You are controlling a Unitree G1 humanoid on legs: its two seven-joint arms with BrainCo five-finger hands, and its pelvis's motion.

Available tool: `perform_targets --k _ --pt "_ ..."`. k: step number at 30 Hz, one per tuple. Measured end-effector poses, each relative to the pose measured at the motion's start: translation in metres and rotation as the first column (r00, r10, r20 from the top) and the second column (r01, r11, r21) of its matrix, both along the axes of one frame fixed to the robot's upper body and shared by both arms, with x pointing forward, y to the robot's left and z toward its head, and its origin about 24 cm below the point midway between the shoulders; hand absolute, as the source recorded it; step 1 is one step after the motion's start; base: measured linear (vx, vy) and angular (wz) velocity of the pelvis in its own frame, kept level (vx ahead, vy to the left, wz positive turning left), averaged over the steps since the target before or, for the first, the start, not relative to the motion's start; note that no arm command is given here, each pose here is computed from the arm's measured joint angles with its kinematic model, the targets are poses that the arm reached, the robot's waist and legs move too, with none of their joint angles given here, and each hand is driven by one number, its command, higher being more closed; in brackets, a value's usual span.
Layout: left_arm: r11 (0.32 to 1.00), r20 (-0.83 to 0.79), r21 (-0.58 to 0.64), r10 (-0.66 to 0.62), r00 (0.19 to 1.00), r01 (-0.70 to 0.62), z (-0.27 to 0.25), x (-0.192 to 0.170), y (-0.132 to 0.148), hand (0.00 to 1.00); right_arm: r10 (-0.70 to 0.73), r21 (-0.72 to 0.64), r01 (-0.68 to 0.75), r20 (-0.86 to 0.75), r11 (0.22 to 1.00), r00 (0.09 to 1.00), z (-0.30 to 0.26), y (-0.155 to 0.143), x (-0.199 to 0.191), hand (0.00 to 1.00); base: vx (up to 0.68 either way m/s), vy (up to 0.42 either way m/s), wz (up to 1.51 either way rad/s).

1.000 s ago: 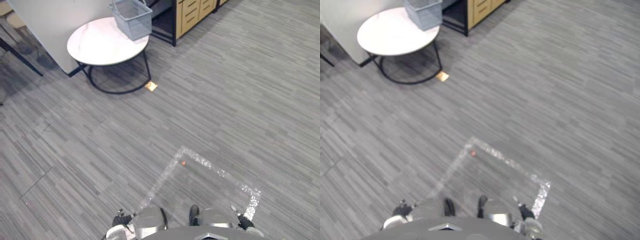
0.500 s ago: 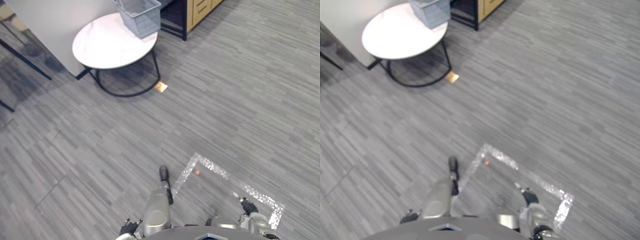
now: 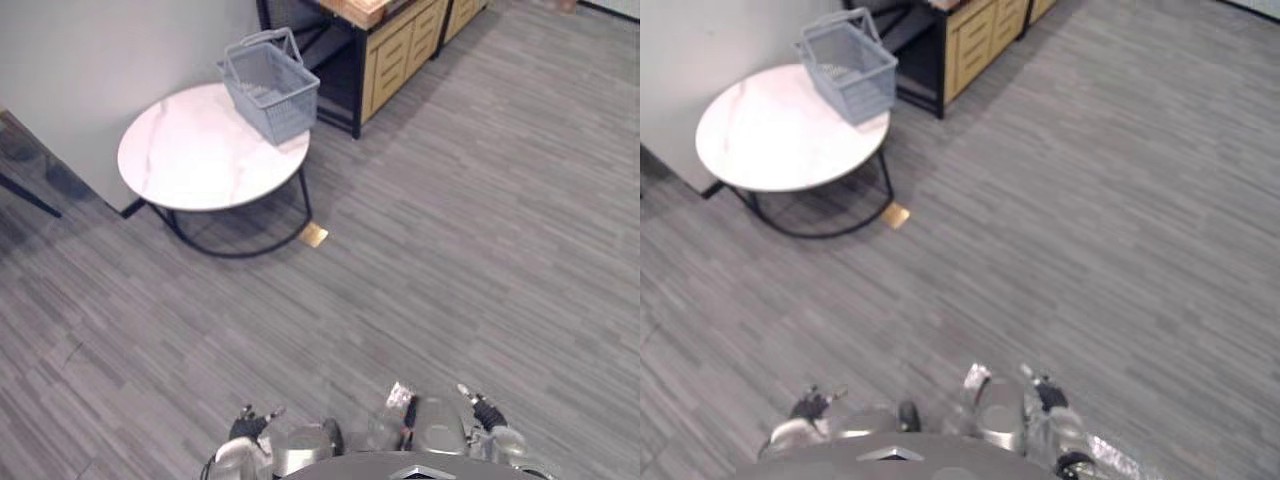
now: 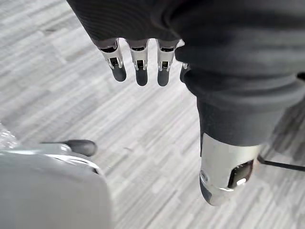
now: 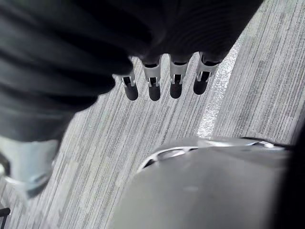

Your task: Pick vegetable in the basket

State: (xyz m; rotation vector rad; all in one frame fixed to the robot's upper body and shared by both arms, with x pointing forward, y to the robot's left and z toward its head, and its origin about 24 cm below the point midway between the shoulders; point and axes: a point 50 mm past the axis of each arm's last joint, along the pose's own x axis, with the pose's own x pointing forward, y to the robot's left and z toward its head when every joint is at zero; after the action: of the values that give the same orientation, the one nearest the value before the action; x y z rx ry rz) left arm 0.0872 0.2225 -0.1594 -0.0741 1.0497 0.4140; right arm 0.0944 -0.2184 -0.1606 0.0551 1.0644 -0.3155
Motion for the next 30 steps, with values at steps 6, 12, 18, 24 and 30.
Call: perform_targets --k 6,12,18,24,30 --pt "1.000 0.084 -0.016 -0.004 0.996 0.005 0.006 0.031 -0.015 0.00 -0.059 0.008 0.059 -0.023 0.998 0.998 -0.003 0.000 -0.012 0.00 0.40 -0.250 0.15" --pt "0.992 0.076 -0.124 0.032 0.997 -0.022 -0.001 0.024 -0.040 0.00 -0.122 0.007 0.122 -0.033 0.992 0.992 -0.003 -0.007 -0.020 0.00 0.59 -0.478 0.19" --pt "0.994 0.078 -0.109 0.015 0.997 -0.006 0.000 0.020 -0.033 0.00 -0.067 -0.021 0.066 -0.075 0.998 0.995 -0.003 -0.016 -0.028 0.00 0.54 -0.250 0.42" --pt "0.995 0.128 -0.096 0.022 0.992 -0.010 0.004 0.029 -0.027 0.00 -0.085 -0.048 0.083 -0.042 0.995 0.995 0.001 -0.022 -0.016 0.00 0.38 -0.027 0.55" --pt "0.996 0.127 -0.074 0.065 0.990 -0.056 0.005 0.027 -0.021 0.00 -0.076 -0.051 0.075 -0.031 0.996 0.997 0.002 -0.022 -0.009 0.00 0.40 0.225 0.15"
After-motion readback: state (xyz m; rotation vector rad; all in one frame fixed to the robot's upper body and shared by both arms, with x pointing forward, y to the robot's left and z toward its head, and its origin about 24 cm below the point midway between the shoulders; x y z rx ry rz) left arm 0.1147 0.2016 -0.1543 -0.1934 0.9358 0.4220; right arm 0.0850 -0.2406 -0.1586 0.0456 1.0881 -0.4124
